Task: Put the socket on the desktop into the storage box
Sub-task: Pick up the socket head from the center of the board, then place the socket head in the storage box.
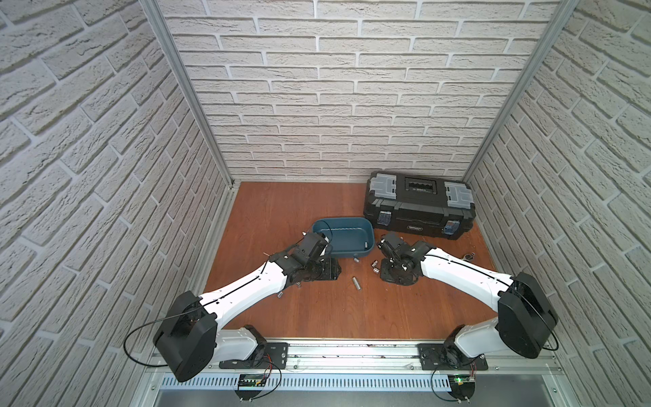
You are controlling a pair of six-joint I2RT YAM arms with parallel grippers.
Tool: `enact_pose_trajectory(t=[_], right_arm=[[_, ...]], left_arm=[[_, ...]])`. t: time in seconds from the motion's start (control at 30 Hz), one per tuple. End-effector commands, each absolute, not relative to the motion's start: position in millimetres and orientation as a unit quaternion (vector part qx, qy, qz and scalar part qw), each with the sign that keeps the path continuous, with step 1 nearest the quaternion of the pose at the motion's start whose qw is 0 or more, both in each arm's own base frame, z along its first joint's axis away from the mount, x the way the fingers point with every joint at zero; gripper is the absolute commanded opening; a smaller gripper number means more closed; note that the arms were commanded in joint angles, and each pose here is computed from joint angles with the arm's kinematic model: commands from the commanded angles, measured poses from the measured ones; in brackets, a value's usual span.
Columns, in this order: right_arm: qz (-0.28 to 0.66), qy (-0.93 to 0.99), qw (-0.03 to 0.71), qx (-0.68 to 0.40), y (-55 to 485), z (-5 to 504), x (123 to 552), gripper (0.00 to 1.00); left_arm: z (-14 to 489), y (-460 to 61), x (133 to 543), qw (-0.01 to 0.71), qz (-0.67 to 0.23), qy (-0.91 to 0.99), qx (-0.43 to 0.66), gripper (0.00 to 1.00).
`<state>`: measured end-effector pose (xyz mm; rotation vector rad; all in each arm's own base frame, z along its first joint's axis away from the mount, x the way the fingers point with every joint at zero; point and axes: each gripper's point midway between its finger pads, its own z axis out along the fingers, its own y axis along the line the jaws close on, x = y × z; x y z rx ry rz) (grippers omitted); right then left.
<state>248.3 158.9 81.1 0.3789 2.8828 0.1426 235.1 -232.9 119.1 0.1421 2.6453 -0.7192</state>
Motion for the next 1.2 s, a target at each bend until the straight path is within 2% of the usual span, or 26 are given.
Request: enact_pose_trajectory(t=[0.0, 0.23, 0.57, 0.97, 1.17], right_arm=[[0.053, 0.984, 0.130, 0.108, 169, 100, 261, 0.17], [0.074, 0.983, 0.152, 0.076, 196, 126, 295, 0.17], [0.093, 0.981, 0.162, 0.056, 235, 138, 342, 0.16], [0.091, 0.982, 0.161, 0.047, 262, 132, 383, 0.16], [0.068, 0.986, 0.141, 0.054, 263, 101, 398, 0.16]], left_arm=[[126, -212, 238, 0.212, -0.250, 0.944, 0.029, 0.70], [133, -177, 240, 0.226, -0.244, 0.943, -0.017, 0.71], [136, -153, 236, 0.234, -0.247, 0.939, -0.051, 0.71], [127, -134, 230, 0.231, -0.243, 0.938, -0.093, 0.71], [118, -128, 227, 0.223, -0.237, 0.939, -0.107, 0.73]])
